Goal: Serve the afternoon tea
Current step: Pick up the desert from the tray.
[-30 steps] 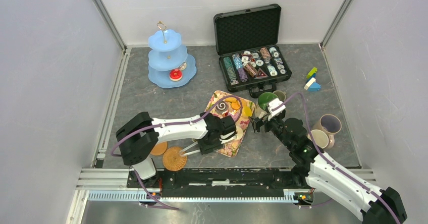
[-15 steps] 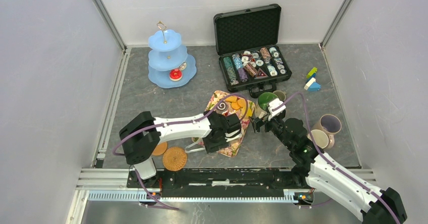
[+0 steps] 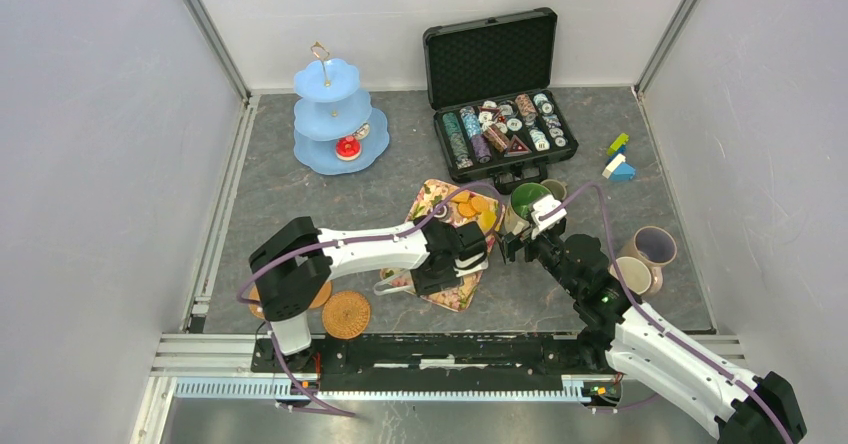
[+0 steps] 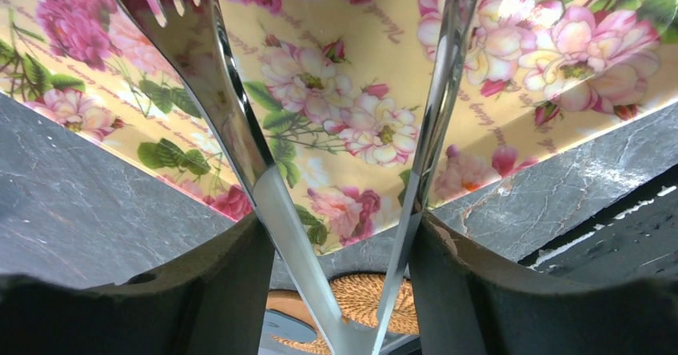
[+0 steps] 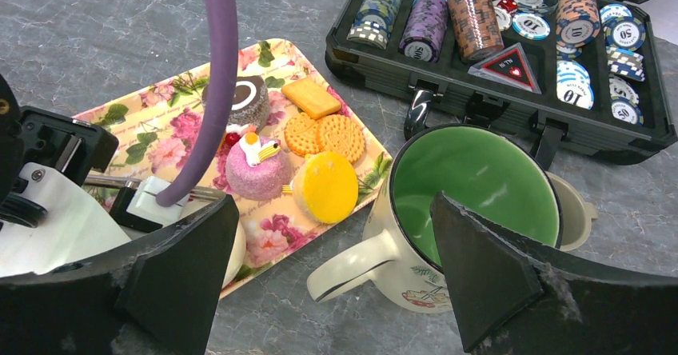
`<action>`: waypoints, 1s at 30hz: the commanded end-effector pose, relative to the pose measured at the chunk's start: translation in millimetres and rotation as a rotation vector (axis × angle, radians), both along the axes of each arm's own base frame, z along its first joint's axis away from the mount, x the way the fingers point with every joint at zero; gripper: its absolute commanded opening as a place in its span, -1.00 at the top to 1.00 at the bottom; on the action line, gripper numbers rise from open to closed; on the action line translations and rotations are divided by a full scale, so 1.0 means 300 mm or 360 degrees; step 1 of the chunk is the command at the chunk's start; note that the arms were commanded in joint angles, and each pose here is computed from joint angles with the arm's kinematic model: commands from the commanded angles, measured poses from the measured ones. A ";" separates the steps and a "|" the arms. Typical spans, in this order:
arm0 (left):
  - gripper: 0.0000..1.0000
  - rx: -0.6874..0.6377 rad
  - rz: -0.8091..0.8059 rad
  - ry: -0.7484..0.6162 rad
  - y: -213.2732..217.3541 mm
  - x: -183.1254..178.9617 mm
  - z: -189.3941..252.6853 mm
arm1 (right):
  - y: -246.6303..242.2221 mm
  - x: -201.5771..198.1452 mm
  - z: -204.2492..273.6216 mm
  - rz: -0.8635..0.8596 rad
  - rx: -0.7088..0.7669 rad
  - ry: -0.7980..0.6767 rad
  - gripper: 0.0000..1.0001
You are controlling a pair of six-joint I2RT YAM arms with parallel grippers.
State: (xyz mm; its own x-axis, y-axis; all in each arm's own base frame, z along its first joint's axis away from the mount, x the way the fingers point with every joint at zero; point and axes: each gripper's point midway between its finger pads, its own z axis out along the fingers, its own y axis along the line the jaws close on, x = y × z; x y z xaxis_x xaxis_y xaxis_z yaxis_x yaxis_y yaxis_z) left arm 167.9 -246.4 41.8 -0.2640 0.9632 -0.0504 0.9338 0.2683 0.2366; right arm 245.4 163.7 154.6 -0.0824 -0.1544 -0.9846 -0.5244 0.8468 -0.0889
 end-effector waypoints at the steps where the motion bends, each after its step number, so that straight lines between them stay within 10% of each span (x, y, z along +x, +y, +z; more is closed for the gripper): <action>1: -0.23 -0.0074 -0.0085 -0.0060 -0.066 0.039 0.021 | 0.007 0.006 0.032 -0.0004 0.0043 -0.0034 -0.96; 30: 0.29 -0.0436 0.0250 -0.0557 0.091 0.084 0.371 | -0.048 0.009 0.061 -0.0144 0.0143 -0.0114 -0.96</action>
State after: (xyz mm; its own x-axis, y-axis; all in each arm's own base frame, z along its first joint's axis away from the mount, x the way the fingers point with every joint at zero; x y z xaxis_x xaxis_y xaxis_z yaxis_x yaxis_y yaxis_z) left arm 182.4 -225.3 134.2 -0.2766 0.9044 -0.3248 0.8348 0.3936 0.3851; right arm 245.6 152.3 163.6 -0.0507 -0.1073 -0.9929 -0.4715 0.8790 -0.0709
